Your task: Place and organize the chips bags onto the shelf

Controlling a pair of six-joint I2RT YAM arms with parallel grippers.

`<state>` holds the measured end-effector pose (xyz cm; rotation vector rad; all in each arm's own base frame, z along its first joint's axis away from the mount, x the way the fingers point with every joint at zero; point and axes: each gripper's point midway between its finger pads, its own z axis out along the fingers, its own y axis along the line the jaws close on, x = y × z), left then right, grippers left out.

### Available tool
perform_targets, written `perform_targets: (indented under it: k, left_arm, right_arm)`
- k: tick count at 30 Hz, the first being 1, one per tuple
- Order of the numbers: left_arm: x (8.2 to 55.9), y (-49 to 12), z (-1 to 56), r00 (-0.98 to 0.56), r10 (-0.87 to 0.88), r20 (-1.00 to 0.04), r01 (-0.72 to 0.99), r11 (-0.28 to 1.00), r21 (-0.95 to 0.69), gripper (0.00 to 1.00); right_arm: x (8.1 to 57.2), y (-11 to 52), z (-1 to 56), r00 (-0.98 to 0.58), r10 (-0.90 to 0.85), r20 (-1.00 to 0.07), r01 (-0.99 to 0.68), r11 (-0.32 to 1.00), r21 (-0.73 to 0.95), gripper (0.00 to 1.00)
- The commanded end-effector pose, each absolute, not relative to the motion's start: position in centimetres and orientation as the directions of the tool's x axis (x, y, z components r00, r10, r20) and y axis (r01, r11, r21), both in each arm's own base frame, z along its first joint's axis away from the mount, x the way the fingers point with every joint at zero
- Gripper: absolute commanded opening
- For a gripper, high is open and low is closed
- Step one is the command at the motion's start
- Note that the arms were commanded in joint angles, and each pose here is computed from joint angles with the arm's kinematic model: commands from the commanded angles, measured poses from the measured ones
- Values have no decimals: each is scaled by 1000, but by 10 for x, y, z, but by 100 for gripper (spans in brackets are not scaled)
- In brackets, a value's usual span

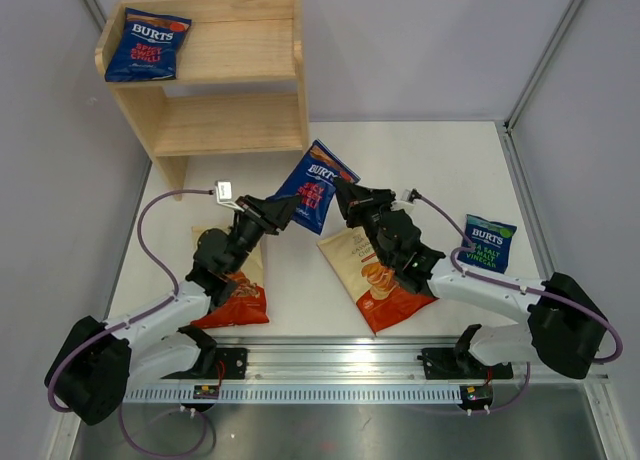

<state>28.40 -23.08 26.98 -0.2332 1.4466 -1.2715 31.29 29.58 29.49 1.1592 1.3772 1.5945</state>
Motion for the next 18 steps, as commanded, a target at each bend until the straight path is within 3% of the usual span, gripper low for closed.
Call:
perform_targets:
  k: [1, 2, 7, 12, 18]
  left_arm:
    - [284, -219, 293, -246, -773, -585, 525, 401, -751, 36]
    - [284, -218, 293, -243, -772, -588, 524, 405, -749, 22]
    - [271, -209, 311, -198, -779, -595, 571, 402, -716, 8]
    - [249, -205, 340, -166, -772, -613, 658, 377, -652, 0]
    - [217, -202, 380, -169, -754, -634, 742, 327, -586, 0]
  right_arm:
    - [308, 306, 339, -361, 903, 233, -50, -268, 962, 0]
    - [307, 309, 339, -371, 900, 227, -52, -264, 963, 0]
    - [302, 306, 341, -381, 915, 134, -97, -184, 978, 3]
    - [294, 303, 347, -413, 910, -28, -181, -52, 982, 72]
    - [289, 287, 353, -608, 773, -181, -300, -13, 954, 80]
